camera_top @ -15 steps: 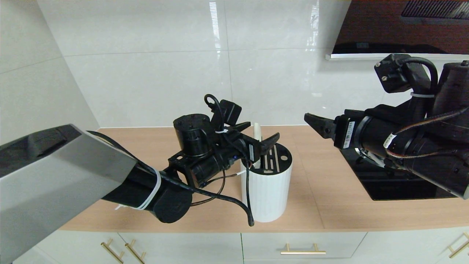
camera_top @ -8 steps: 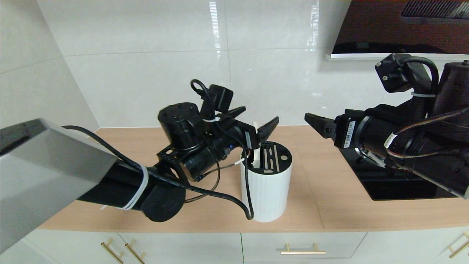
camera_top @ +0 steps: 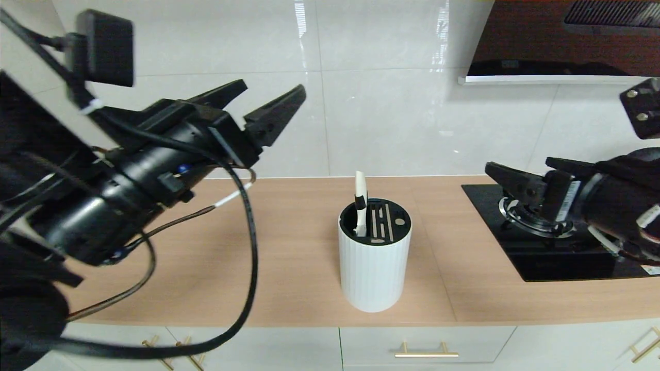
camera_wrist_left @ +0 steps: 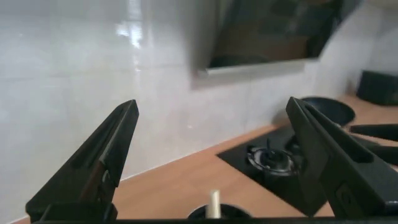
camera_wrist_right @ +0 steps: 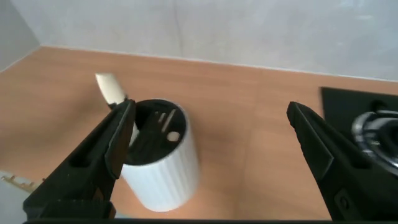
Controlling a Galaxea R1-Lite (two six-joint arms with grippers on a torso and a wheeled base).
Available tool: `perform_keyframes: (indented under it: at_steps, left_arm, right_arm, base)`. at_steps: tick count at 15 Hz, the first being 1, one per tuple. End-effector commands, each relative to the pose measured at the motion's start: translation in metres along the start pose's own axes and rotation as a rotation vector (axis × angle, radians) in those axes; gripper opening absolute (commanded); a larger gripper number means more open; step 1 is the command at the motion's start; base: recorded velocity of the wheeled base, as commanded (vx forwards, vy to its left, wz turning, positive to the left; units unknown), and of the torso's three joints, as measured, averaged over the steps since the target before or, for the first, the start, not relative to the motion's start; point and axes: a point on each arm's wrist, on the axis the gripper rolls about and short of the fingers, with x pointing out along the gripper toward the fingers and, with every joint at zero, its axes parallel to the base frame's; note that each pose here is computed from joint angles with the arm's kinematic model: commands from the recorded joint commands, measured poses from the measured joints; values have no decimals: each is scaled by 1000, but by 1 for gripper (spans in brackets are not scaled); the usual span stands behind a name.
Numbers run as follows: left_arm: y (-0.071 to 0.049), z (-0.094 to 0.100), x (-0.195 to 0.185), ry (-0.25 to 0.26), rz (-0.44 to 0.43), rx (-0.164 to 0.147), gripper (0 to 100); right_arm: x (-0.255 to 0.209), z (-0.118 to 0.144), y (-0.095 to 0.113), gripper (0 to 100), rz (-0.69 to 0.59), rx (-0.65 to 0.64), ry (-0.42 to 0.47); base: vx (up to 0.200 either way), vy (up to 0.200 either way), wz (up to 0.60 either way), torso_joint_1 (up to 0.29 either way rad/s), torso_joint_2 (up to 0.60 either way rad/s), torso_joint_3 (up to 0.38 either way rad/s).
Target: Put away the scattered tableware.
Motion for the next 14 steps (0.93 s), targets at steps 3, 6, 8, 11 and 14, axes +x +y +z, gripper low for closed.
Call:
perform_keyframes:
  at_steps: [3,6,8,11,14]
  left_arm:
    - [-4,66,-150,19,162,-9,100]
    - [-23,79,-220,71,185,-36,100]
    - [-33,77,-253,71,239,-50,100]
    - [-45,68,-283,75,271,-40,100]
    - [-56,62,-309,35,297,-18,100]
  right_arm:
    - [-126,-11,-60,100,-144,-33,-218]
    - [-178,-23,-67,100,-211,-85,-216]
    - [-202,-37,-68,100,-273,-108,-181]
    - [-236,-55,-66,100,-362,-148,-218]
    - [-257,-74,-65,100,-399,-188,-215]
  base:
    - [0,0,0,0,0,0]
    - [0,0,0,0,0,0]
    - [0,0,0,0,0,0]
    - [0,0,0,0,0,0]
    - [0,0,0,0,0,0]
